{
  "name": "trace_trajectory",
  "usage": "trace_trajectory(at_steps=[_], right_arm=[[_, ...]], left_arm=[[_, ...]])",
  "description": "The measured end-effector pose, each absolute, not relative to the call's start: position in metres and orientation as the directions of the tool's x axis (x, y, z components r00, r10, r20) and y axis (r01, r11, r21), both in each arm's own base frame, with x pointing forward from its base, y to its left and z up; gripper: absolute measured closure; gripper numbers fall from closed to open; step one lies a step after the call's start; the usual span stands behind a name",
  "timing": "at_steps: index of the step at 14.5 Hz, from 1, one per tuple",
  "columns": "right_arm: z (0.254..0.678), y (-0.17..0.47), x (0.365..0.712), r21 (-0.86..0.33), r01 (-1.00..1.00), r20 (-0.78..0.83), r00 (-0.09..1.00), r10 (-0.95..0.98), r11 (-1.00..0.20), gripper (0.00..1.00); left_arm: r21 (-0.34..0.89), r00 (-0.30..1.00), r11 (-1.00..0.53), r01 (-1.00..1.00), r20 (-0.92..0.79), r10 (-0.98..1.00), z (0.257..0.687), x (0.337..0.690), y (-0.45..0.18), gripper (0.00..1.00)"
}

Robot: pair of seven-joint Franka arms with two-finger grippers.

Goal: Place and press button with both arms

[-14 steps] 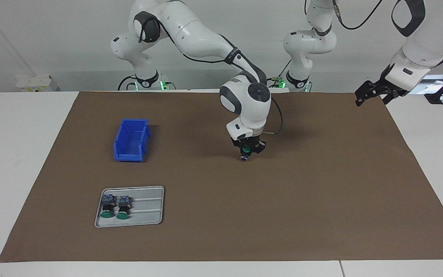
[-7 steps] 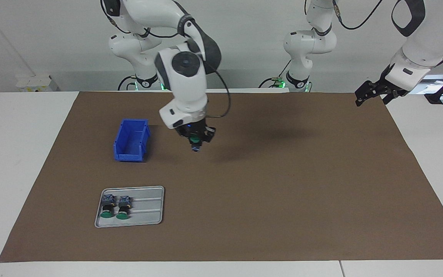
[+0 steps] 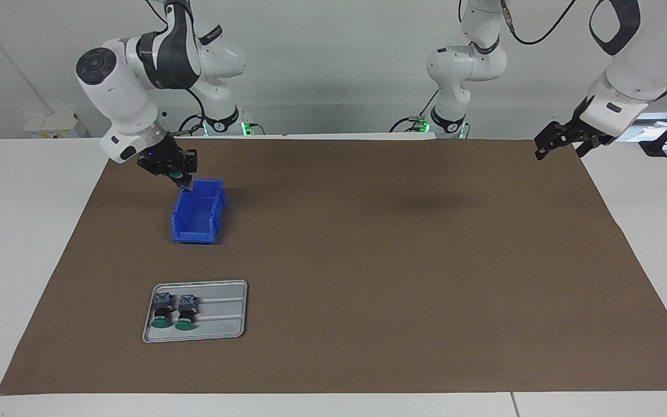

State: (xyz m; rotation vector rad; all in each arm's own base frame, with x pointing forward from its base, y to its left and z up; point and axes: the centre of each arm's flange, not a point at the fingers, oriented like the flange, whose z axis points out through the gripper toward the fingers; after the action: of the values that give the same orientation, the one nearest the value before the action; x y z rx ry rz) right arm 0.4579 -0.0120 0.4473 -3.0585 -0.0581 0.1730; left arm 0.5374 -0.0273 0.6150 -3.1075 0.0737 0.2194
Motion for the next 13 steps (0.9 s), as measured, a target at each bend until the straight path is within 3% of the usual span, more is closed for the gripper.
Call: trace_trajectory(at_steps=[8,13], right_arm=[[0.367,-0.008,0.463,-0.067,0.105,-0.081,0.991,0.11,-0.992,0.65],[0.341,-0.008,0.472,-0.06,0.104,-0.087,0.99,0.109,-0.993,0.65]], left_arm=[[-0.022,0.989,-0.999,-0.049,-0.141,-0.045,0.615,0.537,-0.027,0.0],[-0.022,0.989,-0.999,-0.049,-0.141,-0.045,0.615,0.537,-0.027,0.0]])
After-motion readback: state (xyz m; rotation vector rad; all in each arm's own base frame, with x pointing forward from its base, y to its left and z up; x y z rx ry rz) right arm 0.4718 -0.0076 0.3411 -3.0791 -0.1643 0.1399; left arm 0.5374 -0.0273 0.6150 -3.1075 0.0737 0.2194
